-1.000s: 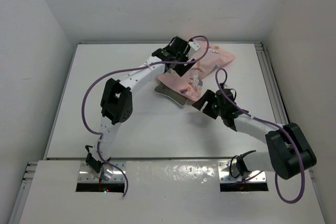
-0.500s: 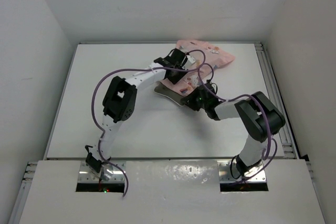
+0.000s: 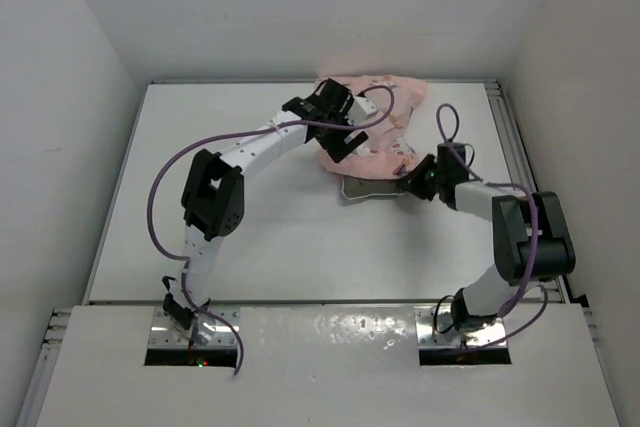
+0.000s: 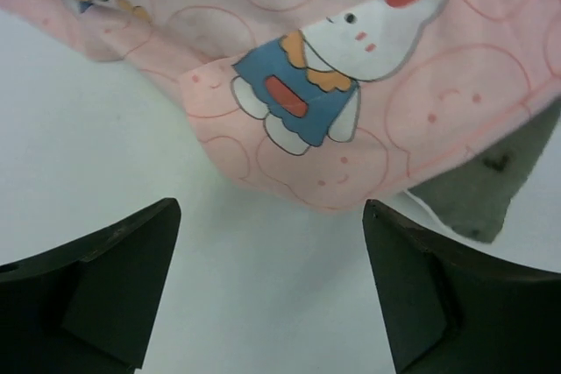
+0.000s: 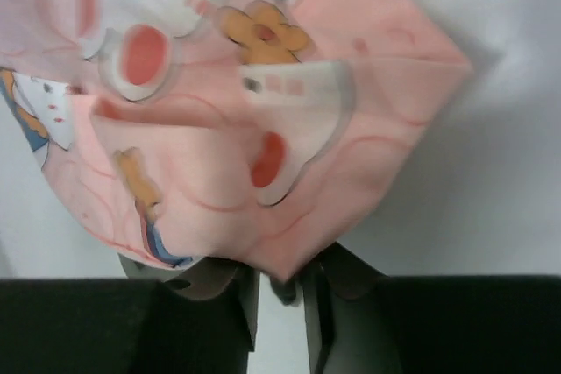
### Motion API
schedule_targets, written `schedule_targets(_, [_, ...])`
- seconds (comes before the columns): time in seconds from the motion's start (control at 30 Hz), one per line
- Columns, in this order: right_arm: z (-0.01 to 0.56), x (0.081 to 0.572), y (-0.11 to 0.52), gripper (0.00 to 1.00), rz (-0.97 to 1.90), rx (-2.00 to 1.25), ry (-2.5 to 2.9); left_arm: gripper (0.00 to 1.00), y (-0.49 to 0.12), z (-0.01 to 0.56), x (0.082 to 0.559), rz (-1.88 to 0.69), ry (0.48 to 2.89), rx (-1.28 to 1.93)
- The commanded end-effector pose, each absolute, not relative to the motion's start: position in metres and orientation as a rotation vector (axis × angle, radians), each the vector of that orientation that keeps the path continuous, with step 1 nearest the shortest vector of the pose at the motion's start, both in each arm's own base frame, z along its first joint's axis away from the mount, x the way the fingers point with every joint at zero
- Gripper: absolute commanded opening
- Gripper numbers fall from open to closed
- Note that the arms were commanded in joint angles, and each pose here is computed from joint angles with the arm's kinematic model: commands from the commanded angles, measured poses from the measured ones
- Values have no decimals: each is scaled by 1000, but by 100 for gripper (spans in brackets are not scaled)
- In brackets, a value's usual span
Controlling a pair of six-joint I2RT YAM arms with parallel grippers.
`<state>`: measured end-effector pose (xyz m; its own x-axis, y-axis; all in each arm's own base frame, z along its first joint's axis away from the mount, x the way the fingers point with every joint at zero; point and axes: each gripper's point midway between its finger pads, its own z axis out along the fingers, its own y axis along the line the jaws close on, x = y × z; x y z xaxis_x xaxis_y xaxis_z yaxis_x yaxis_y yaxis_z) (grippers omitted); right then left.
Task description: Put the pillow into the pillowcase
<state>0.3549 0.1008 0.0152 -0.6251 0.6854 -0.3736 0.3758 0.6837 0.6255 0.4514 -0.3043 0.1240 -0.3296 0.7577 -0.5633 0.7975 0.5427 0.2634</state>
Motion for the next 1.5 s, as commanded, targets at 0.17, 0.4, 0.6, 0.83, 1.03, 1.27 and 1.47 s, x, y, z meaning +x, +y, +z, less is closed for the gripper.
schedule_targets(0.17, [57,347,48,62,622,455,2390,88,-376,135,414,-531,2025,1362])
schedule_targets(0.4, [66,322,74,66,845,729,2126,90,-395,108,431,-470,1943,1421])
schedule_targets(0.6, [58,301,112,66,957,902,1981,89,-387,61,412,-409,2017,1543])
schedule_targets(0.83, [60,320,143,67,993,952,1929,19,-383,71,427,-323,2020,1462])
schedule_targets(1.03, [41,337,156,66,1088,1135,1847,0,-385,105,424,-350,2006,1458])
schedule_targets(1.27, [51,371,172,69,1194,1130,1719,4,-384,130,402,-449,2012,1506])
schedule_targets(1.47, [43,382,163,36,1068,1123,1724,0,-383,143,396,-477,2019,1513])
